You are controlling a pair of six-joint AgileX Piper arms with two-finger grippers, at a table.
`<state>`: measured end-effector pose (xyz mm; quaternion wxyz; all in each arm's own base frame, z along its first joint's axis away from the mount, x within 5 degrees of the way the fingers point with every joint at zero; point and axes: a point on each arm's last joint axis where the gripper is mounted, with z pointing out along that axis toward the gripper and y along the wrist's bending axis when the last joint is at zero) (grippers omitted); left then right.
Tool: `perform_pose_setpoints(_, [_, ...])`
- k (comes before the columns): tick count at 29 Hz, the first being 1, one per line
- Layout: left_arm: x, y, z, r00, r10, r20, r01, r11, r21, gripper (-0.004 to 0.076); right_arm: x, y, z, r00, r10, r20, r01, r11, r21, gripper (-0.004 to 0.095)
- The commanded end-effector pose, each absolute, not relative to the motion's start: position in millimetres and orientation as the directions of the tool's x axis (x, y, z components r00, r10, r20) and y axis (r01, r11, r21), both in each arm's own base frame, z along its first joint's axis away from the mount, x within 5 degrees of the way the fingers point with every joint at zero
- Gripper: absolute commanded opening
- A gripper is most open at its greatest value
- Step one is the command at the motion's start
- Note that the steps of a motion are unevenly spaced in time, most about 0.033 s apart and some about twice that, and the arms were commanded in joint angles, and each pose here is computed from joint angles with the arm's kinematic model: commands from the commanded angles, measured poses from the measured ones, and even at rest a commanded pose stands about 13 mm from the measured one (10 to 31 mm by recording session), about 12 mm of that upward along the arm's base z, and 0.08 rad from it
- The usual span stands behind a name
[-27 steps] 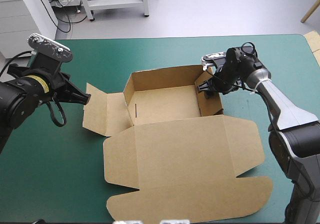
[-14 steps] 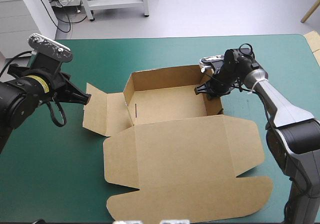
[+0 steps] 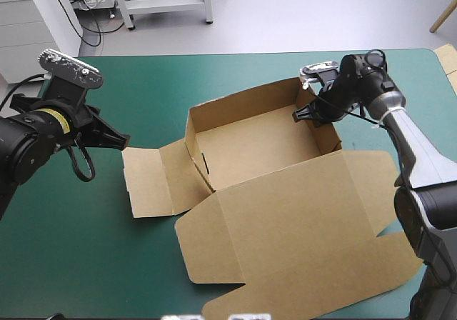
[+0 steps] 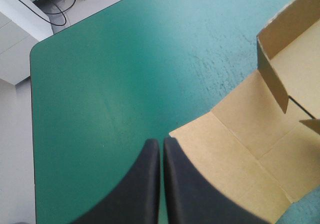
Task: Fold the box
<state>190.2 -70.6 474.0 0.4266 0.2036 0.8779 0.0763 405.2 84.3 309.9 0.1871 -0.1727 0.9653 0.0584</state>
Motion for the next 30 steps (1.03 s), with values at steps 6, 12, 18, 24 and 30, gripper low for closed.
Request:
perform_pose_setpoints(6, [196.9,-72.7,480.9,-0.514,0.412,-0.752,0.274,0.91,0.311,0.0007,356.5,30.3,414.8,-0.735,-0.253,-0.629,-0.313,0.95,-0.016,-0.0021])
perform_pose_setpoints(12, [204.1,-75.1,476.9,-0.526,0.427,-0.736,0.269,0.904,0.332,0.0007,320.8,-6.6,456.4,-0.647,-0.218,-0.73,-0.281,0.959,-0.036,-0.0022])
perform_pose_setpoints(18, [206.5,-71.2,477.2,-0.526,0.436,-0.73,0.25,0.9,0.358,0.0015,295.3,-38.7,477.8,-0.61,-0.146,-0.779,-0.181,0.982,-0.043,-0.0022])
perform_pose_setpoints(24, [214.4,-45.7,472.8,-0.583,0.374,-0.721,0.239,0.927,0.288,0.0016,291.0,-42.6,483.7,-0.574,-0.102,-0.812,-0.208,0.978,0.024,-0.0022])
perform_pose_setpoints(30, [223.4,-6.1,458.9,-0.628,0.289,-0.723,0.28,0.95,0.136,0.0016,291.2,-40.2,484.8,-0.566,-0.092,-0.819,-0.224,0.974,0.045,-0.0022])
